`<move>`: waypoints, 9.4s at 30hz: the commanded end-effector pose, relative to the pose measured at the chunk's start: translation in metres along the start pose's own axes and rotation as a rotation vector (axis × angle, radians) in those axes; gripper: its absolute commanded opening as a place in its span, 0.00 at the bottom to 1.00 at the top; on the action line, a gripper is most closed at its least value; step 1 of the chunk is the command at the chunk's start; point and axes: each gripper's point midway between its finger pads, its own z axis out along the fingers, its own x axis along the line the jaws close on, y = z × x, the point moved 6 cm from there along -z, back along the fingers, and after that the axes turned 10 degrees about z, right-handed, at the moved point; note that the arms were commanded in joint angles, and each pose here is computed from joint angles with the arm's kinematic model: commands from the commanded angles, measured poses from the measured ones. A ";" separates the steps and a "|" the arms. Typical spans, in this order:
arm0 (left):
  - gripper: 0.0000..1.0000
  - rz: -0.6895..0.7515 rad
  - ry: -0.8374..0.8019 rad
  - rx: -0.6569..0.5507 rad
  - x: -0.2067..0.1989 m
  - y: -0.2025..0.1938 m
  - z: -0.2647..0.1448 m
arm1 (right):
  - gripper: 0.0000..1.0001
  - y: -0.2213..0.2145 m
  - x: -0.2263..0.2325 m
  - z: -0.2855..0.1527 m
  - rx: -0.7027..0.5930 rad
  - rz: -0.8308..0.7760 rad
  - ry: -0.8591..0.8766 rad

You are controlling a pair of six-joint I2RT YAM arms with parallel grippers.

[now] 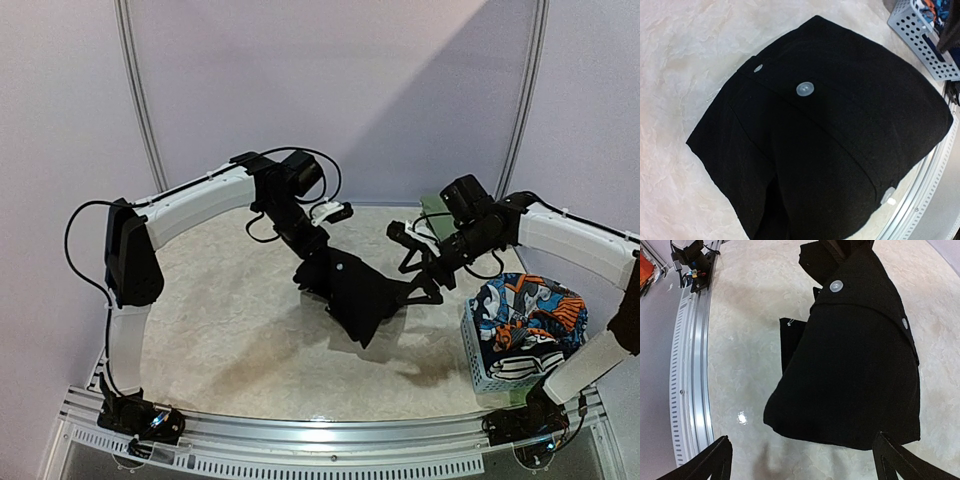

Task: Fold and stack the mixed laundry pile
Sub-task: Pick up the square-folded shirt from the center of the board, then turn over the square-folded shirt at the center of the board, then rotate the square-folded shirt at the center of the board, then pick up the square-folded shirt from the center of the board, then place the square-folded shirt at the corner of the board.

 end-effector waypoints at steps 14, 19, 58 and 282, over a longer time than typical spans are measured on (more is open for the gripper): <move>0.00 -0.089 0.062 -0.104 0.004 0.014 -0.027 | 0.99 0.015 -0.007 0.052 0.050 -0.071 -0.344; 0.00 -0.090 0.037 -0.121 0.004 0.015 -0.031 | 0.99 0.009 -0.019 0.061 0.068 -0.129 -0.409; 0.62 -0.063 0.487 -0.340 0.028 -0.009 -0.166 | 0.00 0.105 0.016 0.028 0.047 0.008 0.309; 0.52 -0.583 0.239 -0.089 -0.007 -0.093 0.059 | 0.93 -0.063 -0.445 -0.193 0.254 0.365 -1.436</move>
